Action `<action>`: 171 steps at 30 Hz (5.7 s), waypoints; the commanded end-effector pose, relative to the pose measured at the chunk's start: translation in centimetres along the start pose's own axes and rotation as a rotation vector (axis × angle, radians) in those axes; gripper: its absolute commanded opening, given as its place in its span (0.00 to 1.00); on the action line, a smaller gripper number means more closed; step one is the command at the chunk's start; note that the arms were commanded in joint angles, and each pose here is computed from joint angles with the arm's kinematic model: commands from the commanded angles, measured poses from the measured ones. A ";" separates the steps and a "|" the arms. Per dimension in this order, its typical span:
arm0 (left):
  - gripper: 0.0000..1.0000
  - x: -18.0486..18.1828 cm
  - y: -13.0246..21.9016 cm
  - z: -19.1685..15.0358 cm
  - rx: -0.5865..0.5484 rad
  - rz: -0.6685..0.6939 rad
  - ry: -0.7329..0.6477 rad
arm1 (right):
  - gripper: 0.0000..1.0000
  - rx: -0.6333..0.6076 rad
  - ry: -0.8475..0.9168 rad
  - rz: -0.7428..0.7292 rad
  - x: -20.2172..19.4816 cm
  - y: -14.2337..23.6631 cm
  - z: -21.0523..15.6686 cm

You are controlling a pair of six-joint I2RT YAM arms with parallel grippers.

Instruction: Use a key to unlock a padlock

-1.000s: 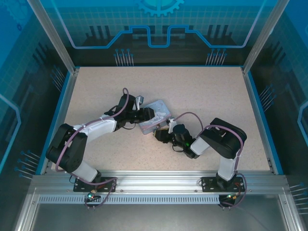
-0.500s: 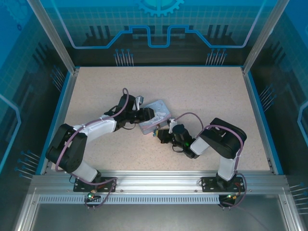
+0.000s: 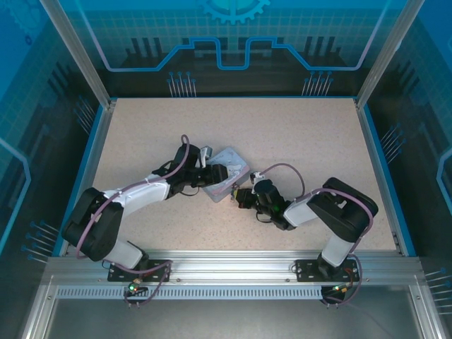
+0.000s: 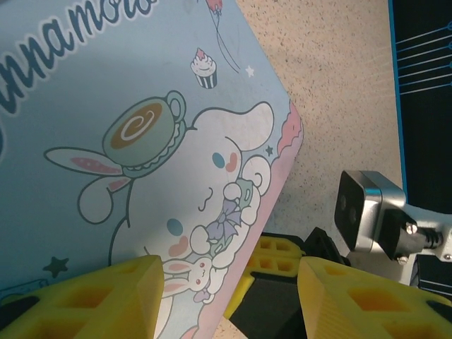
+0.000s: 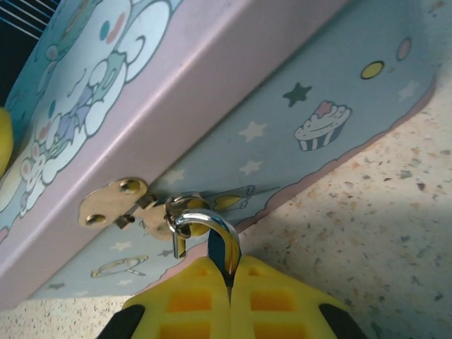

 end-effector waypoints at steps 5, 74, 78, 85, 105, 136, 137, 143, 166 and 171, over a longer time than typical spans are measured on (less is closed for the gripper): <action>0.55 1.8 -0.3 -3.2 0.094 0.099 0.048 | 0.04 0.054 -0.122 -0.407 -4.9 0.7 -0.2; 0.55 3.6 -2.2 -6.5 0.126 0.154 0.061 | 0.05 0.029 -0.049 -0.392 -5.2 3.0 9.3; 0.55 1.7 -0.4 -4.8 0.078 0.131 0.014 | 0.05 0.055 -0.044 -0.389 -5.2 2.8 8.1; 0.55 -2.0 2.6 -1.5 -0.028 0.067 -0.062 | 0.05 0.111 -0.010 -0.368 -4.3 2.6 6.1; 0.54 -5.9 -5.0 3.3 -0.006 -0.052 -0.140 | 0.13 0.116 -0.067 -0.336 -5.8 2.8 4.3; 0.55 -3.4 -7.9 2.2 0.043 0.020 -0.104 | 0.02 0.052 -0.096 -0.224 -7.2 3.3 4.3; 0.55 -3.3 -7.8 2.1 0.044 0.023 -0.104 | 0.01 0.042 -0.100 -0.224 -7.2 3.4 4.5; 0.55 -2.5 -7.5 1.4 0.050 0.055 -0.094 | 0.00 -0.035 -0.174 -0.292 -8.0 3.9 5.5; 0.55 -1.2 -9.2 -1.2 0.110 0.086 -0.051 | 0.00 -0.207 -0.337 -0.481 -7.0 3.3 9.4; 0.55 -1.2 -9.2 -1.3 0.112 0.087 -0.051 | 0.00 -0.271 -0.325 -0.509 -6.8 3.6 10.2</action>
Point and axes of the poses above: each hand's point on the last joint's axis, 136 mm out from that joint toward the fingers, its own y axis back along the fingers, its own x axis along the line the jaws close on, z = x × y, the point moved 6 cm from there along y, back along the fingers, and after that the axes turned 9 degrees about -y, right-handed, at the moved point
